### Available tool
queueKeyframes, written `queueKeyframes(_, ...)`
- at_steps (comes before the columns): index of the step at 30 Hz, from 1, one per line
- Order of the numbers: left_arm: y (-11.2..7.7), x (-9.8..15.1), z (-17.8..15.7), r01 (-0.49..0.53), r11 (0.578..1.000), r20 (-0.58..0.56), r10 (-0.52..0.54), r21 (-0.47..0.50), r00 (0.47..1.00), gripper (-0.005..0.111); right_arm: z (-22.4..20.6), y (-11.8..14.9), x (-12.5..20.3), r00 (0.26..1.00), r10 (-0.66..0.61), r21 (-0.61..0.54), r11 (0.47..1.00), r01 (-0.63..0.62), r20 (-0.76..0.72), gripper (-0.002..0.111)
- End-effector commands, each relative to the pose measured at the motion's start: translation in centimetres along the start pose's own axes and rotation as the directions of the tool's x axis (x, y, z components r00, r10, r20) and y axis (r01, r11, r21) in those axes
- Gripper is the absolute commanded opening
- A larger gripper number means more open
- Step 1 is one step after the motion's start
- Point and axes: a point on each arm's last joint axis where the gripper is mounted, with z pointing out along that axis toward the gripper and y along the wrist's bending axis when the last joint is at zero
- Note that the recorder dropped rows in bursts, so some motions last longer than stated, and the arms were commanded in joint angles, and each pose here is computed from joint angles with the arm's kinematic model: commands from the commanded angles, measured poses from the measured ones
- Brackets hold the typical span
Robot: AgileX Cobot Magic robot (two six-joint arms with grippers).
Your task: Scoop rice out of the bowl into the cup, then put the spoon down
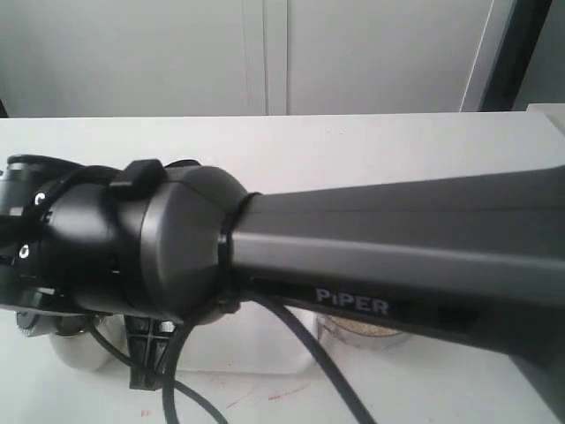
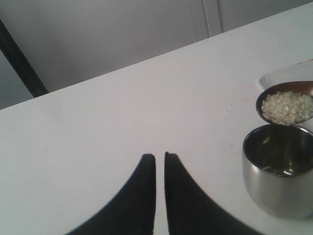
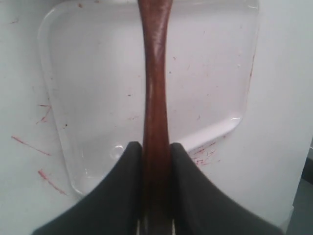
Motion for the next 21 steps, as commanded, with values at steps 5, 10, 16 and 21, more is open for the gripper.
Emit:
queueKeyframes(5, 0.03, -0.25, -0.03, 0.013, 1.000, 0.013, -0.013, 0.001, 1.000, 0.014, -0.03, -0.66, -0.22, 0.999, -0.038, 0.073, 0.997, 0.038, 0.004, 0.000)
queueKeyframes(10, 0.03, -0.25, -0.03, 0.013, 1.000, 0.013, -0.013, 0.001, 1.000, 0.014, -0.03, -0.71, -0.22, 0.997, -0.073, 0.079, 0.994, 0.073, 0.001, 0.000)
queueKeyframes(16, 0.03, -0.25, -0.03, 0.013, 1.000, 0.013, -0.013, 0.001, 1.000, 0.014, -0.03, -0.73, -0.23, 0.996, -0.093, 0.081, 0.992, 0.093, 0.001, 0.000)
queueKeyframes(21, 0.03, -0.25, -0.03, 0.013, 1.000, 0.013, -0.013, 0.001, 1.000, 0.014, -0.36, -0.36, -0.53, 0.992, -0.126, 0.103, 0.987, 0.124, 0.014, 0.000)
